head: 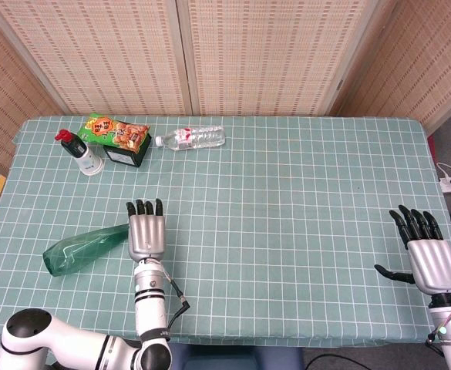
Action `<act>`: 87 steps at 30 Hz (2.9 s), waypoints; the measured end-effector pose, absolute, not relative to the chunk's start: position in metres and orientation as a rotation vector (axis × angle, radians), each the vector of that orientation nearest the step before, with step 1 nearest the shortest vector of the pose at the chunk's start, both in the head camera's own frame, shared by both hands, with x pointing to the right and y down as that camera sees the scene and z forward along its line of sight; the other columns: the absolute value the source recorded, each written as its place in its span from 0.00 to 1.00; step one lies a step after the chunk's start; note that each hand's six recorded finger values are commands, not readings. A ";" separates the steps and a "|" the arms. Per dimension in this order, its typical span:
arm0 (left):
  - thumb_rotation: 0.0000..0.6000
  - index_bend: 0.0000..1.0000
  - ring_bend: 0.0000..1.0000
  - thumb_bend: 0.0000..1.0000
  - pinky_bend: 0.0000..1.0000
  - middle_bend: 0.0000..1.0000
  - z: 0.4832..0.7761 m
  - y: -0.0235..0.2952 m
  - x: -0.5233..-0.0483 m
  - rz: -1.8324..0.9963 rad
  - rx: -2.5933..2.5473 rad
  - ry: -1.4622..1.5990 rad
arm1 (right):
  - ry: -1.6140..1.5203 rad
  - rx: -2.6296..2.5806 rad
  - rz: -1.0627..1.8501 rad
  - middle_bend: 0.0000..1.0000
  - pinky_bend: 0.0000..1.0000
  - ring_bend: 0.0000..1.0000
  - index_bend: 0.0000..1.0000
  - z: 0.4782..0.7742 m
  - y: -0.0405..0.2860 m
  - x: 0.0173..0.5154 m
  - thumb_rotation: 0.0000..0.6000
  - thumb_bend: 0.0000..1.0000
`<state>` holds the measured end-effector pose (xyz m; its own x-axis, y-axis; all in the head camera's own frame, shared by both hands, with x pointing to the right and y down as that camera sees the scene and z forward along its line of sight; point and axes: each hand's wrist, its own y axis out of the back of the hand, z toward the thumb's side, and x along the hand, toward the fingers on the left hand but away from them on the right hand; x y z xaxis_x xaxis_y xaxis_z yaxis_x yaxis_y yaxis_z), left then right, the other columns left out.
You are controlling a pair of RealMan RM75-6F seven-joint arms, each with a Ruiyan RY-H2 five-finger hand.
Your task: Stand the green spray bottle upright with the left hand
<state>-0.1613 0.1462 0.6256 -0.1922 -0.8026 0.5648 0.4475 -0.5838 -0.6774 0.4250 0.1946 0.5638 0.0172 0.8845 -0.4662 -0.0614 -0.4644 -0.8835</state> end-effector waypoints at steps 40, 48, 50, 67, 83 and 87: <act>1.00 0.15 0.16 0.24 0.15 0.23 0.705 0.152 -0.262 -2.125 -1.088 0.302 | -0.893 -1.536 1.556 0.00 0.00 0.00 0.00 0.563 0.190 0.425 1.00 0.00; 1.00 0.16 0.17 0.24 0.17 0.24 0.712 0.153 -0.244 -2.107 -1.129 0.299 | -0.897 -1.540 1.558 0.00 0.00 0.00 0.00 0.564 0.187 0.425 1.00 0.00; 1.00 0.16 0.18 0.24 0.18 0.25 0.715 0.153 -0.243 -2.108 -1.129 0.293 | -0.900 -1.541 1.563 0.00 0.00 0.00 0.00 0.564 0.187 0.426 1.00 0.00; 1.00 0.40 0.41 0.28 0.38 0.49 0.742 0.147 -0.254 -2.043 -1.191 0.466 | -0.909 -1.572 1.573 0.00 0.00 0.00 0.00 0.565 0.186 0.428 1.00 0.00; 1.00 0.50 0.51 0.29 0.46 0.60 0.712 0.125 -0.252 -1.934 -1.164 0.604 | -0.916 -1.567 1.569 0.00 0.00 0.00 0.00 0.563 0.187 0.430 1.00 0.00; 1.00 0.52 0.53 0.29 0.48 0.63 0.683 0.107 -0.245 -1.846 -1.211 0.734 | -0.915 -1.567 1.569 0.00 0.00 0.00 0.00 0.563 0.187 0.431 1.00 0.00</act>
